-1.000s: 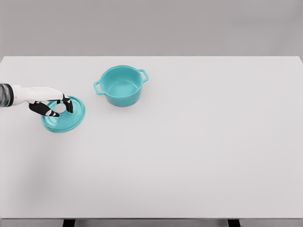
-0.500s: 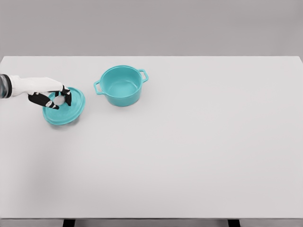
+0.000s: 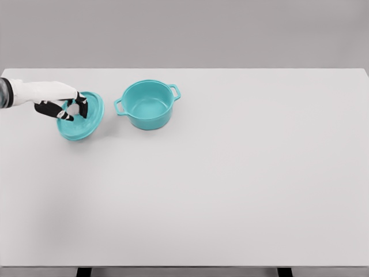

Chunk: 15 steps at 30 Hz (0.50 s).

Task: Cover the pot with left arm

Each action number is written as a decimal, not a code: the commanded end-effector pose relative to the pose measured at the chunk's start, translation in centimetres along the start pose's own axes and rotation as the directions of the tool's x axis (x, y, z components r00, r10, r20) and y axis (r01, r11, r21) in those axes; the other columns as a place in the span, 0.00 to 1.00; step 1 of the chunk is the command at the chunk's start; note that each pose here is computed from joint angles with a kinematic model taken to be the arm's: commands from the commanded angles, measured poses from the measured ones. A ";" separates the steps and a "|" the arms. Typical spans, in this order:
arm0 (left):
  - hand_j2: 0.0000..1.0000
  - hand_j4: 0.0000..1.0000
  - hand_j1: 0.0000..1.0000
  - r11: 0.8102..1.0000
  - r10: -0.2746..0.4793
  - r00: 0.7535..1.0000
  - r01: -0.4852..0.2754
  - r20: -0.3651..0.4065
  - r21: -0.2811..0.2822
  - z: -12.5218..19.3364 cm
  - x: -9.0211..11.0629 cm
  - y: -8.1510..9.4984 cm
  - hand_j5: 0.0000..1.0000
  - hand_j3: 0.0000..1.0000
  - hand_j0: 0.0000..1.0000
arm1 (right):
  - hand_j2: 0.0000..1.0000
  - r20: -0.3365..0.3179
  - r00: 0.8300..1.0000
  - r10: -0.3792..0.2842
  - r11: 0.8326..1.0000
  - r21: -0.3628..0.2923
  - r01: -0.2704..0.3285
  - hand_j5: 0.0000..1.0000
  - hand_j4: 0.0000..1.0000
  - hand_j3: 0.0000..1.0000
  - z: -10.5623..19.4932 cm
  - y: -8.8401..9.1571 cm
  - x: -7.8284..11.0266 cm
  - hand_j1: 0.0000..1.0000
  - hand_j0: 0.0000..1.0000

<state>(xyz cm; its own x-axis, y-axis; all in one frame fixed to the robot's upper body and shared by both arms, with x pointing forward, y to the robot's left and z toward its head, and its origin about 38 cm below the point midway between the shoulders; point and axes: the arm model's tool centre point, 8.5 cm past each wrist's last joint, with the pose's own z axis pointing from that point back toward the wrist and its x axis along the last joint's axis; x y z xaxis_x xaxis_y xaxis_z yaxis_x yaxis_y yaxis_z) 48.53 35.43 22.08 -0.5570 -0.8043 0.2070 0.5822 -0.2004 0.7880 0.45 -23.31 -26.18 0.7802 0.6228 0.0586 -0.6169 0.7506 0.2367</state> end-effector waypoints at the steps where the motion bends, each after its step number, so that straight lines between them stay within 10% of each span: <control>1: 0.42 0.42 0.42 1.000 0.001 1.000 -0.001 0.006 0.003 -0.1 0.2 0.1 0.42 0.42 0.42 | 1.00 0.000 1.000 0.000 1.000 0.001 0.000 1.00 1.00 1.00 0.0 0.0 0.0 1.00 1.00; 15: 0.41 0.41 0.41 0.995 -0.085 0.994 0.082 0.072 0.050 -0.2 3.3 3.2 0.41 0.41 0.41 | 1.00 0.000 1.000 0.000 1.000 0.001 0.000 1.00 1.00 1.00 0.0 0.0 0.0 1.00 1.00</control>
<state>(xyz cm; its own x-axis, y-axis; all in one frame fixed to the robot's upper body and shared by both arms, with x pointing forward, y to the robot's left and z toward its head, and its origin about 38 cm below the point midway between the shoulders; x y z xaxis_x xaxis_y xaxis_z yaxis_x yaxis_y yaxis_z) 48.85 32.53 25.04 -0.6354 -0.7516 0.1775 0.5096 -0.2353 0.8276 0.45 -23.31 -26.18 0.7803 0.6226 0.0586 -0.6168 0.7507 0.2369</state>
